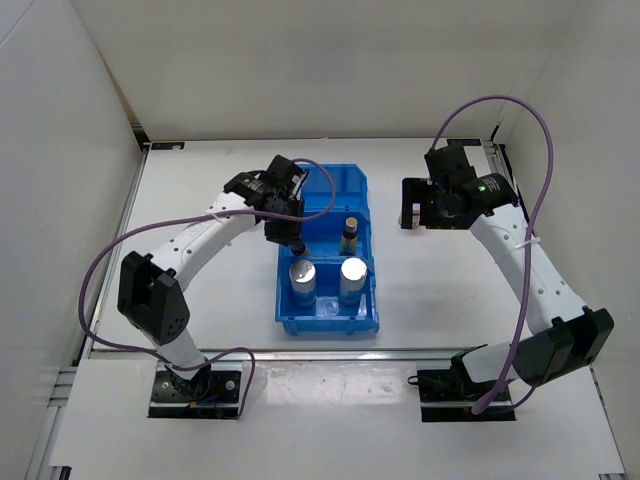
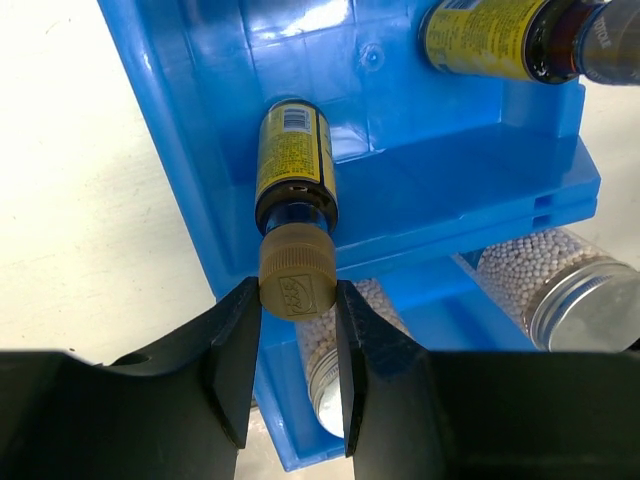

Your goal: Organize the condiment bottles

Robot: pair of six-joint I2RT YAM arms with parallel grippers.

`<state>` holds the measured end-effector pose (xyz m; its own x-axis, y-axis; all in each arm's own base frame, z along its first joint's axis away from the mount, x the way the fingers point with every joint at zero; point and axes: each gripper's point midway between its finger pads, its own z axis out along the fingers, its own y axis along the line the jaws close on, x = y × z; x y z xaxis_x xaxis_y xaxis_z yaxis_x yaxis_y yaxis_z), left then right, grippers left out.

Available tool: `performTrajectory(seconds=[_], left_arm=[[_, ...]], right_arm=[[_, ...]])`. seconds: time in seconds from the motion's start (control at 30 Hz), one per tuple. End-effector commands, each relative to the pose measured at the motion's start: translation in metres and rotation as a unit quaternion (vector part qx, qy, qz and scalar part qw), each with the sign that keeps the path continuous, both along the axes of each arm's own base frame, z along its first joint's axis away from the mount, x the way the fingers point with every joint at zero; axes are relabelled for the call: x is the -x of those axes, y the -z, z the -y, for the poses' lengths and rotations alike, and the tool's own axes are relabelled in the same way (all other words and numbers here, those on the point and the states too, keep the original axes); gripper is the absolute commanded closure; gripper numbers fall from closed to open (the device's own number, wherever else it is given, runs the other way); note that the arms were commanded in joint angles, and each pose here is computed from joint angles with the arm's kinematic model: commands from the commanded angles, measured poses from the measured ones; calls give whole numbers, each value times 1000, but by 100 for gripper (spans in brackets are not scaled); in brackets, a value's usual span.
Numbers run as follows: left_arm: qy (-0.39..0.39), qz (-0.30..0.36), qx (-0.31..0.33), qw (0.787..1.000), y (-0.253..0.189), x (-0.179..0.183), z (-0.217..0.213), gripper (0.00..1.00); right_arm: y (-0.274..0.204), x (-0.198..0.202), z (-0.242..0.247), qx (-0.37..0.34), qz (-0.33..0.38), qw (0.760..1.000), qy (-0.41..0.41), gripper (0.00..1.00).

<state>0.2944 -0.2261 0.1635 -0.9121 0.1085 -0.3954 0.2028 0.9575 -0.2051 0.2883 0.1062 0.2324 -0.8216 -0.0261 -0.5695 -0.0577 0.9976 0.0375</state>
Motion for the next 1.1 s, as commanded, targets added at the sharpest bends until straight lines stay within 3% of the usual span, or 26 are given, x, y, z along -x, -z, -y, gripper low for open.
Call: performTrajectory(seconds=[0.0, 0.73, 1.07], left_arm=[[8, 33, 16, 999, -22, -12, 8, 84], [27, 41, -3, 999, -20, -39, 29, 84], [35, 39, -9, 999, -14, -42, 39, 67]], right_arm=[[-10, 0, 1, -8, 20, 1000, -2, 3], [-7, 1, 1, -6, 15, 1000, -2, 3], [-7, 0, 4, -3, 16, 1000, -1, 3]])
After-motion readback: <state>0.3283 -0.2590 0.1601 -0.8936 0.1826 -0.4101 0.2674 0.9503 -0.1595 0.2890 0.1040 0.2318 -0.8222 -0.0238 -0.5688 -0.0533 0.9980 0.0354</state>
